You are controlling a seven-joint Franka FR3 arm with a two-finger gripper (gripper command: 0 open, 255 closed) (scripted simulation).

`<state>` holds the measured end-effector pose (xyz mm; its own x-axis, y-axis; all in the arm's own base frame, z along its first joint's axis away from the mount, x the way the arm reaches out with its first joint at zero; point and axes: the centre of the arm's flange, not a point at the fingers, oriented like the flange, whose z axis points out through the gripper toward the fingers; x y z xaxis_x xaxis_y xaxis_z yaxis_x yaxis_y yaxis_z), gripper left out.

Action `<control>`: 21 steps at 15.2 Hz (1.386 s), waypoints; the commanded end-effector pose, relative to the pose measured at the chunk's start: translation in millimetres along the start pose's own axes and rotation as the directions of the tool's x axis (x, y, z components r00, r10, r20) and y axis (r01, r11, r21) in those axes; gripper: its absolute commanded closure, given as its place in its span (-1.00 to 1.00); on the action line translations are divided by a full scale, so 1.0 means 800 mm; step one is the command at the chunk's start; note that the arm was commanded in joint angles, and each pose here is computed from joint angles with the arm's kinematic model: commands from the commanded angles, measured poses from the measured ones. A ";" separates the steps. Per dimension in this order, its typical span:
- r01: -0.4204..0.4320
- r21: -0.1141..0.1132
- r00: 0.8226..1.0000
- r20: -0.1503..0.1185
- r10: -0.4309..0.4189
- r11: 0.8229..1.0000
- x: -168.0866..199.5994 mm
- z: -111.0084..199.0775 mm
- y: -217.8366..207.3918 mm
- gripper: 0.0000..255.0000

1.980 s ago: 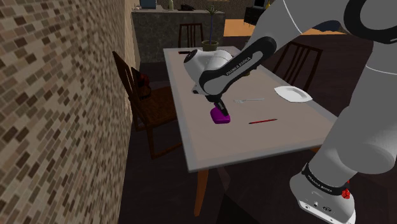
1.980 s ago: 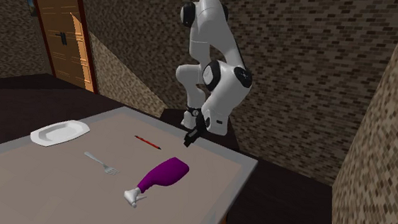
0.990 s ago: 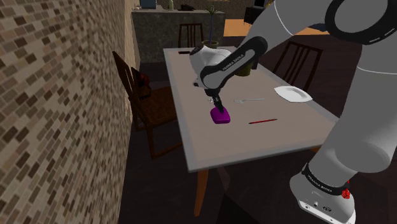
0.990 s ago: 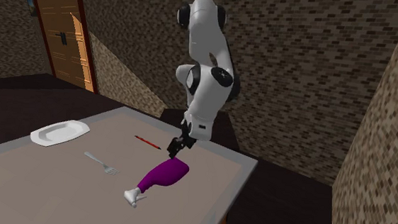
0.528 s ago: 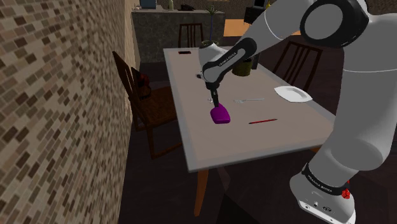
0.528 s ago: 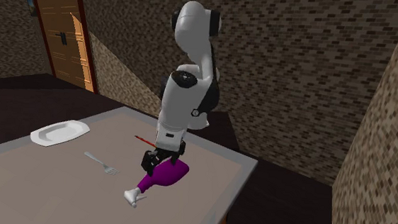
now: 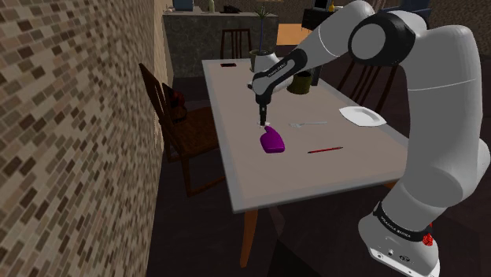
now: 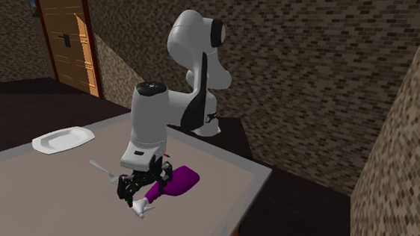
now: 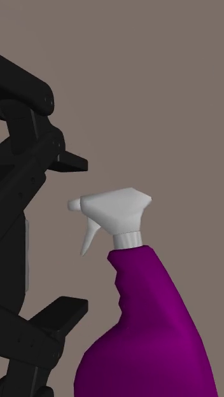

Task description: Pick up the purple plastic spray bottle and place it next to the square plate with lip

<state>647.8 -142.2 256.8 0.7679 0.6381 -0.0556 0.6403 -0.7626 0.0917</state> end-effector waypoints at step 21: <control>-0.004 0.000 1.000 -0.007 0.004 1.000 0.000 0.042 0.004 1.00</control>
<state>650.1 -148.7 223.3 0.7703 0.6358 -0.0481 0.6373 -0.7651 0.0921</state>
